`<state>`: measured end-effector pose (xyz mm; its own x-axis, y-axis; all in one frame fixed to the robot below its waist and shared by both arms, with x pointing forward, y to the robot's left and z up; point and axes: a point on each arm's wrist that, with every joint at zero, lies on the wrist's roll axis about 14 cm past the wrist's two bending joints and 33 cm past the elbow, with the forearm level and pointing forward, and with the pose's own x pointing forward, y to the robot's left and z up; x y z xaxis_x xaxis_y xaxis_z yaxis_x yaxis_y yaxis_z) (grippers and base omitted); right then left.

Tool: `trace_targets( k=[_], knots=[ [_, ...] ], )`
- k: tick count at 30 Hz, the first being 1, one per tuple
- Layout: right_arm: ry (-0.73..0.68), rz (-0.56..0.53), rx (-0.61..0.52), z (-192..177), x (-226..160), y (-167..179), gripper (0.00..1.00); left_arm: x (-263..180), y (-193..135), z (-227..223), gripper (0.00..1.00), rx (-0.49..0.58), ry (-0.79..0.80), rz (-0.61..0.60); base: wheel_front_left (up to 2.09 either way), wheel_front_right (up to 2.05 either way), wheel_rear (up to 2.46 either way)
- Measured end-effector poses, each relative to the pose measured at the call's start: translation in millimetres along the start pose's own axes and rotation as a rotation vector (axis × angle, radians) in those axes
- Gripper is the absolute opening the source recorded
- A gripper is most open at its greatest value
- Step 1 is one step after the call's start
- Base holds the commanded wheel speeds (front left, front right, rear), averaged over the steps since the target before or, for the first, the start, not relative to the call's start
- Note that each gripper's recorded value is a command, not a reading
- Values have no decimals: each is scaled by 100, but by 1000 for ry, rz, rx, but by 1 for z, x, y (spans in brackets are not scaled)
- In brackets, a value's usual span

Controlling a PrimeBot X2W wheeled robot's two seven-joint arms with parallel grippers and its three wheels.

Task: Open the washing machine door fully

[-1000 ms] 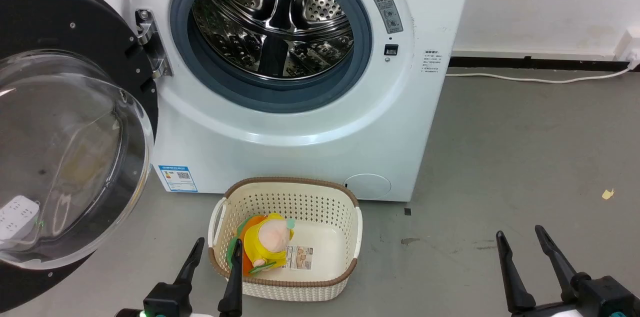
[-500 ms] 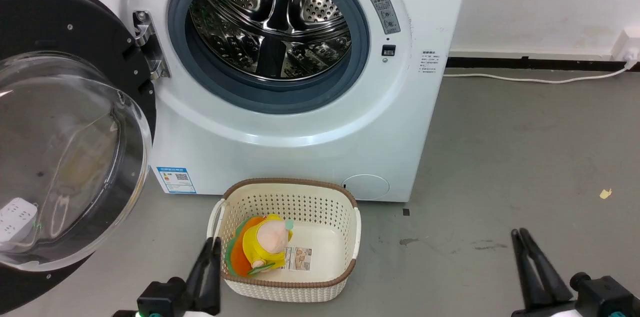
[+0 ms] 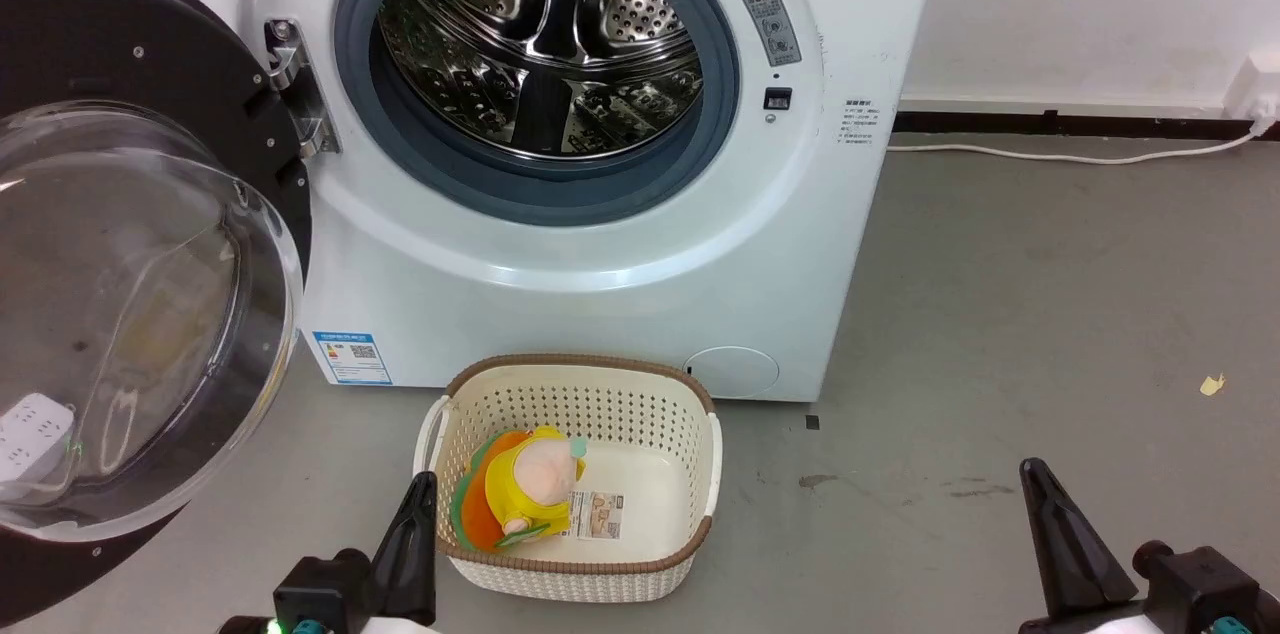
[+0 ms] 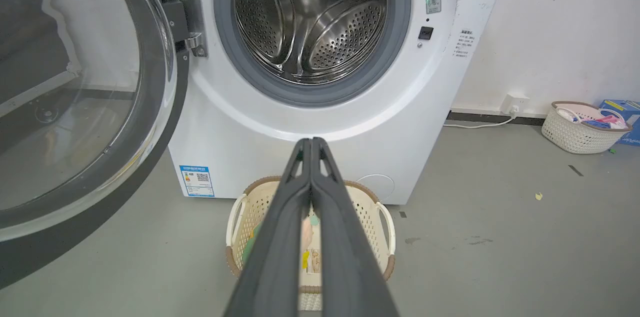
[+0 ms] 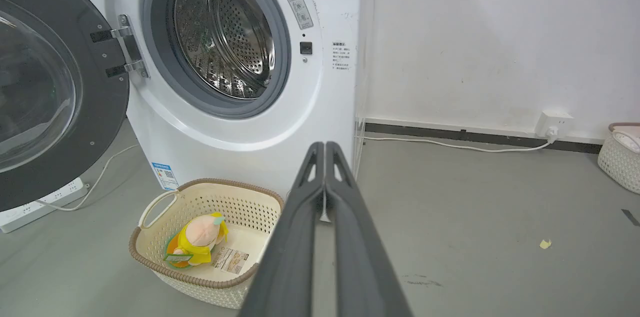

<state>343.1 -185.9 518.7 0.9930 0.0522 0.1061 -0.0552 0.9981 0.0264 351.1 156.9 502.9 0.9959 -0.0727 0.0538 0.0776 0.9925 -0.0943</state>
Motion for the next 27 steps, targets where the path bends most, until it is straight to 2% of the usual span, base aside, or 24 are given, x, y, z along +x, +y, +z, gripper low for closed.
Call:
trace_targets(
  k=[27],
  knots=[
    [31,19,-15,-1,7,5,0,3,4,2,0,40,24,9,0,0,0]
  ],
)
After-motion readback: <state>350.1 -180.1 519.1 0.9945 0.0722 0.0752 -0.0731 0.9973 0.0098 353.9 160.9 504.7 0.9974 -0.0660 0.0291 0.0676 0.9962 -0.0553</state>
